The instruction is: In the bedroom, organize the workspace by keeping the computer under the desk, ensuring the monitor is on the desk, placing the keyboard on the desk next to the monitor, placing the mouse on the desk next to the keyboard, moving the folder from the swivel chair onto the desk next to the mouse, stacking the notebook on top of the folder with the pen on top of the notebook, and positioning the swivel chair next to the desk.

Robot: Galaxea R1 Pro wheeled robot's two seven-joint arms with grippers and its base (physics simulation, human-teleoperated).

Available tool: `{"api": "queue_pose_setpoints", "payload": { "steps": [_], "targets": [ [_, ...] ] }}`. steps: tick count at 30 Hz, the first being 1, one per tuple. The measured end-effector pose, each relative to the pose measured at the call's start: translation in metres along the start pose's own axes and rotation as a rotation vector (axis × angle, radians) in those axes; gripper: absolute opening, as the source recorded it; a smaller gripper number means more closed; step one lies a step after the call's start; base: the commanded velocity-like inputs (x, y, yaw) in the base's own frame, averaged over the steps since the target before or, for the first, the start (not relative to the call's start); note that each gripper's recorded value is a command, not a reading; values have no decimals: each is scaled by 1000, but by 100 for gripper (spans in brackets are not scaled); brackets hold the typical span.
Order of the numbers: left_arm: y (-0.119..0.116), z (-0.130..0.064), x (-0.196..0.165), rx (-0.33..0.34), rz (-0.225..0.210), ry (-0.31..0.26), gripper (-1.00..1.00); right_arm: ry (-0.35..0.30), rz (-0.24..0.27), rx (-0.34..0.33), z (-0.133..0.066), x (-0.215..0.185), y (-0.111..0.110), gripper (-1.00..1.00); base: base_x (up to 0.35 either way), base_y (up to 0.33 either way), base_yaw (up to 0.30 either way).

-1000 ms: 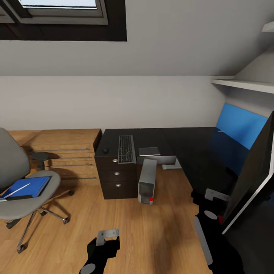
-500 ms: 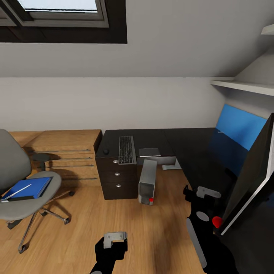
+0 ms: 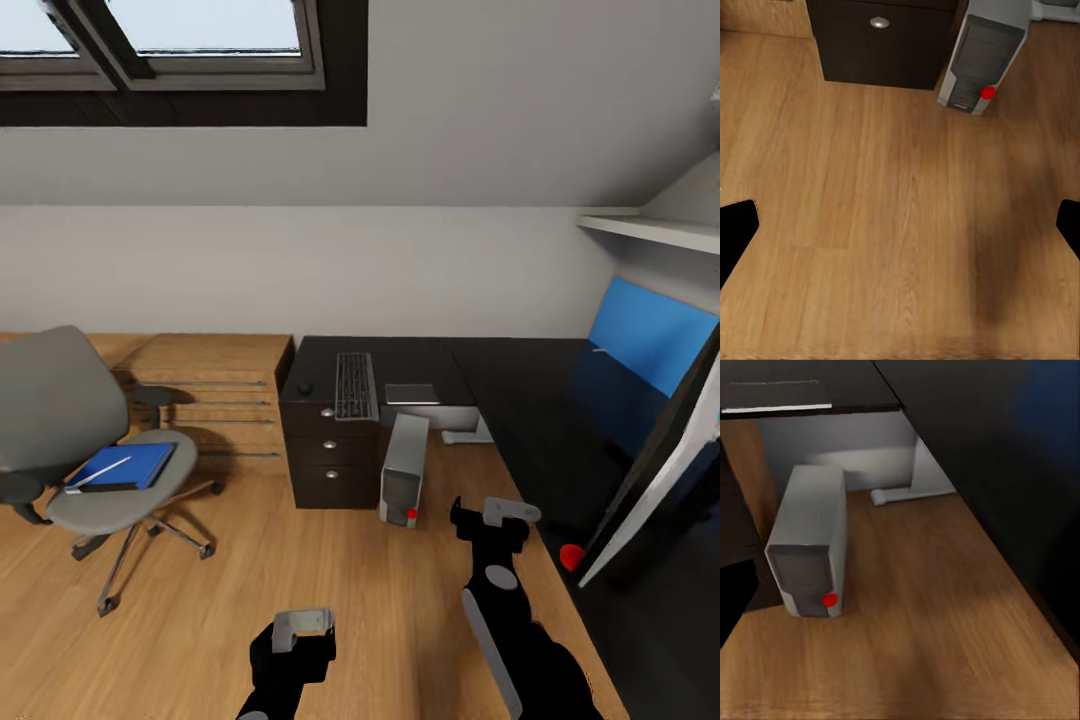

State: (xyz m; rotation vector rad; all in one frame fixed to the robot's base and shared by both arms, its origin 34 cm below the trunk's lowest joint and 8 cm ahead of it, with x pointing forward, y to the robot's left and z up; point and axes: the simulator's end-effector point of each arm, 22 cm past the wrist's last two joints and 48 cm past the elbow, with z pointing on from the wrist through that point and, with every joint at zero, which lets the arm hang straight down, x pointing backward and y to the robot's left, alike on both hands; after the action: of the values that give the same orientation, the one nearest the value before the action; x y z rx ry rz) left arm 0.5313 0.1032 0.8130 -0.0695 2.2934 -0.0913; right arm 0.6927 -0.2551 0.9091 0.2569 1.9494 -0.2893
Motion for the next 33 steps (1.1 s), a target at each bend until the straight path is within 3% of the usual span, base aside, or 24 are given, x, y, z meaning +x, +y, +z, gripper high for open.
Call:
{"api": "queue_pose_setpoints", "payload": {
  "steps": [4,18,19,26,27,33],
  "targets": [
    [1,-4,-3,-4,-2,0,100,10,-36,-41,-6,6,18,100,-333,0,4],
    [19,-12,-17,-44,-25,-5,100,8,-42,-57,-17,-7,21,100,-338,-34,0],
    [47,-8,-22,-105,-68,-4,100,8,-42,-57,-17,-8,21,100,-327,-148,0],
    [53,-13,-26,-115,-102,5,100,-15,-32,-52,-21,-20,17,100,-324,-155,0],
    [63,-12,-27,-133,-116,7,100,-25,-28,-48,-21,-23,16,100,-312,-156,0],
    [64,-17,-30,-136,-125,10,100,-37,-37,-32,-22,-30,5,100,-302,-165,0]
  ]
}}
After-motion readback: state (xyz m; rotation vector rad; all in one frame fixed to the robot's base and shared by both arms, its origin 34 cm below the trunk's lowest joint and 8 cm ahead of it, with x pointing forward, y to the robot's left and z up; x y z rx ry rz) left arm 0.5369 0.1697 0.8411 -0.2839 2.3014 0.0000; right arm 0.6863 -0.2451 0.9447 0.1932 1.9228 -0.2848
